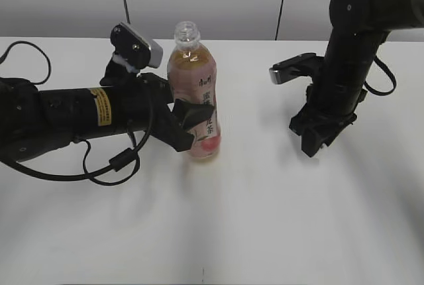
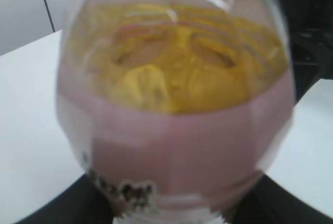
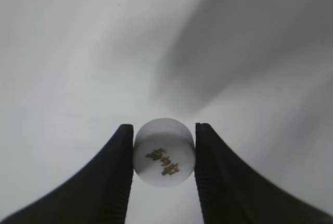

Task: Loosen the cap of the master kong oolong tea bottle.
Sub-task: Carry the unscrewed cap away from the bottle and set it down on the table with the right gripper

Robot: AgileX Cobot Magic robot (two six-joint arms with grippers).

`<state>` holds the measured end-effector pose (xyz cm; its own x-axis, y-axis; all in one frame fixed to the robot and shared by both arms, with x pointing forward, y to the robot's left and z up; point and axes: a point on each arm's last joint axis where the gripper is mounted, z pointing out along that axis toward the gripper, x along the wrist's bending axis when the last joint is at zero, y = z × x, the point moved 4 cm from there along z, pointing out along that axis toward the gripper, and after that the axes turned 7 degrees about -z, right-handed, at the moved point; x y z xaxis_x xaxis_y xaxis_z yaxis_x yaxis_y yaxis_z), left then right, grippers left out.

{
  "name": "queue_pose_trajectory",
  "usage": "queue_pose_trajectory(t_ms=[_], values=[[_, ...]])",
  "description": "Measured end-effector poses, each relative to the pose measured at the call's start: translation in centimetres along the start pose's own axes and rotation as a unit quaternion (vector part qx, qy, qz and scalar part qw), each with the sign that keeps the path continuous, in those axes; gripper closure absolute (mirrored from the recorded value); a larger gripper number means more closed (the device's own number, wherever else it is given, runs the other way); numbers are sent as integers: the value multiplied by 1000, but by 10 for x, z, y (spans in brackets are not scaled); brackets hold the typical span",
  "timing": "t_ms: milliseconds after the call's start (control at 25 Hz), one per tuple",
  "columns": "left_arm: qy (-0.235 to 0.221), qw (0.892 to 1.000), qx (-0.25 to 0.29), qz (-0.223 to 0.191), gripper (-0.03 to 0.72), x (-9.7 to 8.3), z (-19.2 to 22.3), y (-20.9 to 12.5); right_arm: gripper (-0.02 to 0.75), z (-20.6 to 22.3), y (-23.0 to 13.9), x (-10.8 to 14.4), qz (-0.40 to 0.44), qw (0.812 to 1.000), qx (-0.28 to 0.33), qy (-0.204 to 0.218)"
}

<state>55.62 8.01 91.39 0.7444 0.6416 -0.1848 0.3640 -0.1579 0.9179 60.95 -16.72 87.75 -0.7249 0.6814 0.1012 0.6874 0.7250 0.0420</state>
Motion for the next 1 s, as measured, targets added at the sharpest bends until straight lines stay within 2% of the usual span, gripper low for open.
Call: queue_pose_trajectory(t_ms=[200, 440, 720, 1000], values=[[-4, 1000, 14, 9, 317, -1, 0, -4, 464, 13, -10, -5, 11, 1000, 14, -24], [-3, 1000, 21, 7, 317, 0, 1, -6, 464, 31, -13, -11, 26, 999, 34, -34], [-5, 999, 43, 0, 317, 2, 6, -22, 464, 36, -7, -16, 34, 998, 12, -48], [-12, 999, 41, 3, 317, 0, 7, -22, 447, 36, -4, -18, 36, 998, 0, -55]])
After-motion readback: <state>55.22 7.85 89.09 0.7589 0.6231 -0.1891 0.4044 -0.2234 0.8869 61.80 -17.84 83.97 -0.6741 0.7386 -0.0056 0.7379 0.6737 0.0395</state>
